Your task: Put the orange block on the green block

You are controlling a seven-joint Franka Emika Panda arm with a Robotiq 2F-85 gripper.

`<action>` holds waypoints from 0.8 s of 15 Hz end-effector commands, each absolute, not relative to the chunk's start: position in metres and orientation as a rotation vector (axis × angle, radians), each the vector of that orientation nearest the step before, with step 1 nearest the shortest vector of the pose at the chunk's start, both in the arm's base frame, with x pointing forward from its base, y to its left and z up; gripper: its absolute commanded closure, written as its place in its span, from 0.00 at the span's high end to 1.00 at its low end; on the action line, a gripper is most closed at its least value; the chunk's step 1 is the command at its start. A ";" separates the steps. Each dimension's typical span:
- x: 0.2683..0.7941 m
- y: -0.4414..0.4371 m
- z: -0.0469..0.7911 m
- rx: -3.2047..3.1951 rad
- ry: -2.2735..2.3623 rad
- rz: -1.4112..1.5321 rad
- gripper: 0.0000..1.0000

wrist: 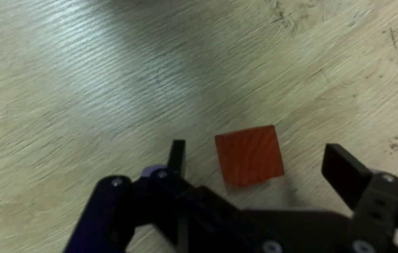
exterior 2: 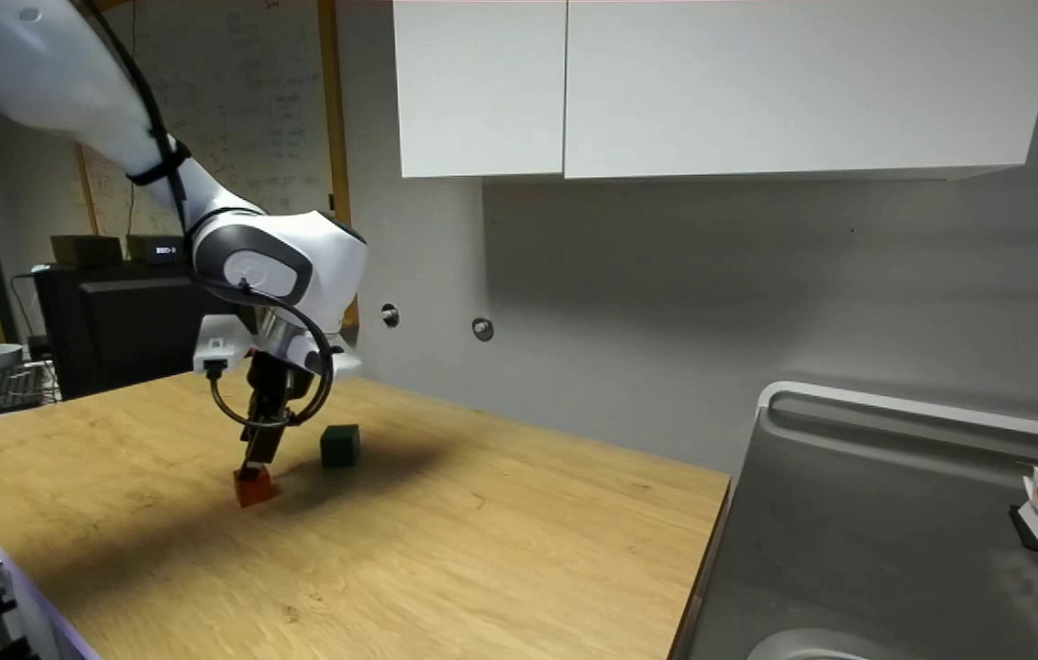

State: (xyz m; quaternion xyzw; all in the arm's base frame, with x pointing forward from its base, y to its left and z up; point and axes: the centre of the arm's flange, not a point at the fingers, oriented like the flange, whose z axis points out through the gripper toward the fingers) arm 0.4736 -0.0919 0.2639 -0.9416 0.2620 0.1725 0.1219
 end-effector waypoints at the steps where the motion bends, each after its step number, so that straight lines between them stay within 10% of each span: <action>1: 0.491 -0.088 0.269 -2.797 0.817 0.535 1.00; 12: 0.510 -0.072 0.236 -2.791 0.818 0.628 1.00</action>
